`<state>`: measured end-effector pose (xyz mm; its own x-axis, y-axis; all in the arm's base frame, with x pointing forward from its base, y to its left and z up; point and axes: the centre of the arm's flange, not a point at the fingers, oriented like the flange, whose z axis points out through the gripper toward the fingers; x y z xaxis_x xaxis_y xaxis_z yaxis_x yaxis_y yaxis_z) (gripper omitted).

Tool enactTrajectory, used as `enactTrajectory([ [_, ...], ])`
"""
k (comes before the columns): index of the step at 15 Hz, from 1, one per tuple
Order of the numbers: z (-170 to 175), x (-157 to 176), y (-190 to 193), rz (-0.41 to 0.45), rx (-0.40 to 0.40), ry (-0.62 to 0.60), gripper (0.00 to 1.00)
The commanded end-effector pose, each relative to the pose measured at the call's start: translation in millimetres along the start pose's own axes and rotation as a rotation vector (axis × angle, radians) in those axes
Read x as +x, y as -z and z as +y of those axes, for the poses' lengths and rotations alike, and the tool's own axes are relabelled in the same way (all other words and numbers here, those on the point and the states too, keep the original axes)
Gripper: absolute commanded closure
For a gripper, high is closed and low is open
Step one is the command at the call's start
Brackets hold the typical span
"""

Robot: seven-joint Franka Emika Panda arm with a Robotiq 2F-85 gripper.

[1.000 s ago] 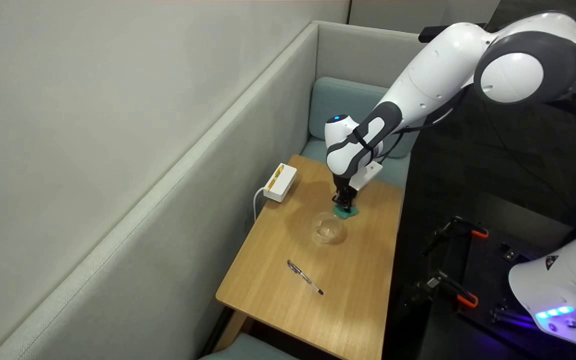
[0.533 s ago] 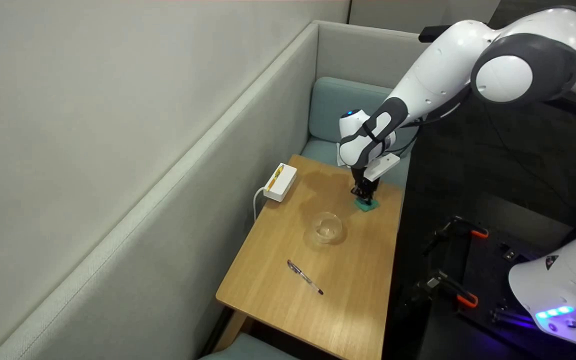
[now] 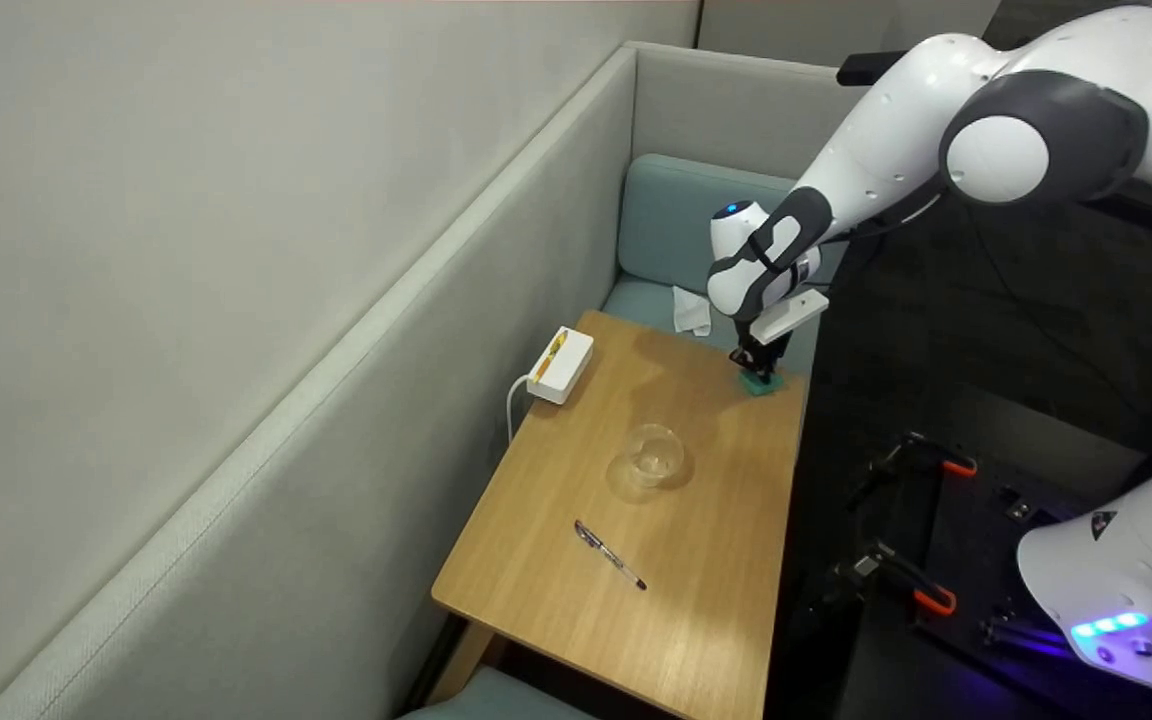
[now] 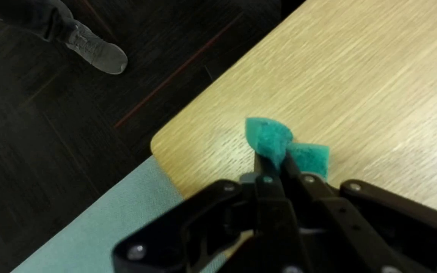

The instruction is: Wipe the table with the sponge

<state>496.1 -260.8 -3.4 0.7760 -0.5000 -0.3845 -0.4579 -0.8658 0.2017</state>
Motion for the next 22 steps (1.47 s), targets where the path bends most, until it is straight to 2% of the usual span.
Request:
enactTrajectory([
  [1,-4,-11,32,0.072,0.128,-0.008,0.98],
  [3,-15,-5,53,0.112,0.224,-0.015,0.98],
  [8,-46,24,105,0.314,0.383,-0.016,0.98],
  [11,-70,48,122,0.376,0.425,-0.004,0.98],
  [13,-85,64,125,0.379,0.440,-0.004,0.98],
  [18,-109,93,106,0.380,0.459,0.004,0.98],
  [19,-113,93,102,0.379,0.458,0.009,0.68],
  [20,-117,93,99,0.381,0.459,0.017,0.67],
  [22,-120,85,98,0.391,0.460,0.028,0.53],
])
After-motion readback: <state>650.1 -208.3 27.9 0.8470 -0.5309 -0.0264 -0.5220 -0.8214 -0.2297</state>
